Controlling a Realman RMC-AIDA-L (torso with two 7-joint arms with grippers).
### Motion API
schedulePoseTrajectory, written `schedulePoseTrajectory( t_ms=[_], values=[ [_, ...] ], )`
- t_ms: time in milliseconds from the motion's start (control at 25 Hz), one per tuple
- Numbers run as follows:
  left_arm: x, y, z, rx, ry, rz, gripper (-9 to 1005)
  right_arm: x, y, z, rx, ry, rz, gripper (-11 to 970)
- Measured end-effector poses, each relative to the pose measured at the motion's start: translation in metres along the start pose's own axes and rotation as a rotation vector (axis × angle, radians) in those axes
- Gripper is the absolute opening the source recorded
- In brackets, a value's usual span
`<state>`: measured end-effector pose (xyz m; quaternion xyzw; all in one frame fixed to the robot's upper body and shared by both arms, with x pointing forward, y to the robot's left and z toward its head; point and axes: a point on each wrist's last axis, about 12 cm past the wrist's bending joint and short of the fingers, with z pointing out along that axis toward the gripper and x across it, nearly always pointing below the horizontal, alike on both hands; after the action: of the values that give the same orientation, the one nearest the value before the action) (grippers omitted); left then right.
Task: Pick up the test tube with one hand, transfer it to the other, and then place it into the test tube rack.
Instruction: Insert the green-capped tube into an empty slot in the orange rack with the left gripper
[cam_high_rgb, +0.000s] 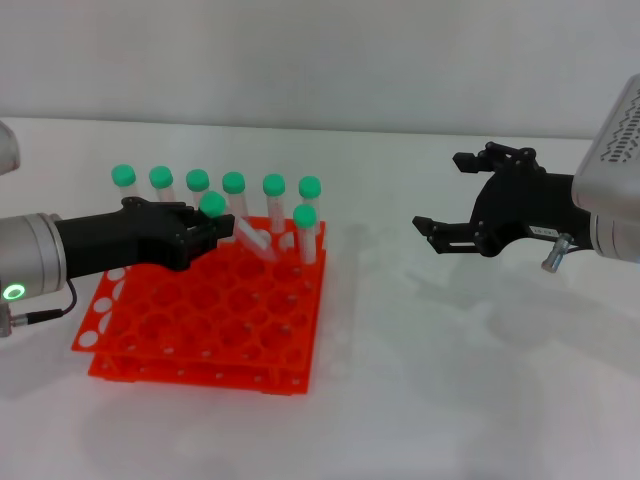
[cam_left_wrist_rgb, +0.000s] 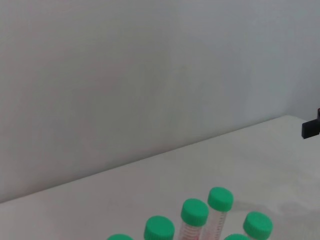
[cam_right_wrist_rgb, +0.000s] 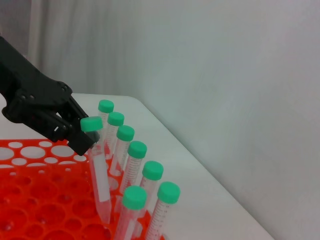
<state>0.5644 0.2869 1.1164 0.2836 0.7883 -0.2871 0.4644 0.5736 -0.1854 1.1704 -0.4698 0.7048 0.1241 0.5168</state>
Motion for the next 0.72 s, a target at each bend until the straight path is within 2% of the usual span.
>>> schedulePoseTrajectory(
  t_ms=[320,720],
  values=[
    [0.0,0.002,0.008,-0.003,0.017,-0.005,206,0.0,-0.001,0.002,0.002,0.0,0.001,875],
    [-0.011,0.003,0.024,0.01,0.083,-0.03,205,0.0,-0.002,0.004,0.003,0.003,-0.002,875]
  ],
)
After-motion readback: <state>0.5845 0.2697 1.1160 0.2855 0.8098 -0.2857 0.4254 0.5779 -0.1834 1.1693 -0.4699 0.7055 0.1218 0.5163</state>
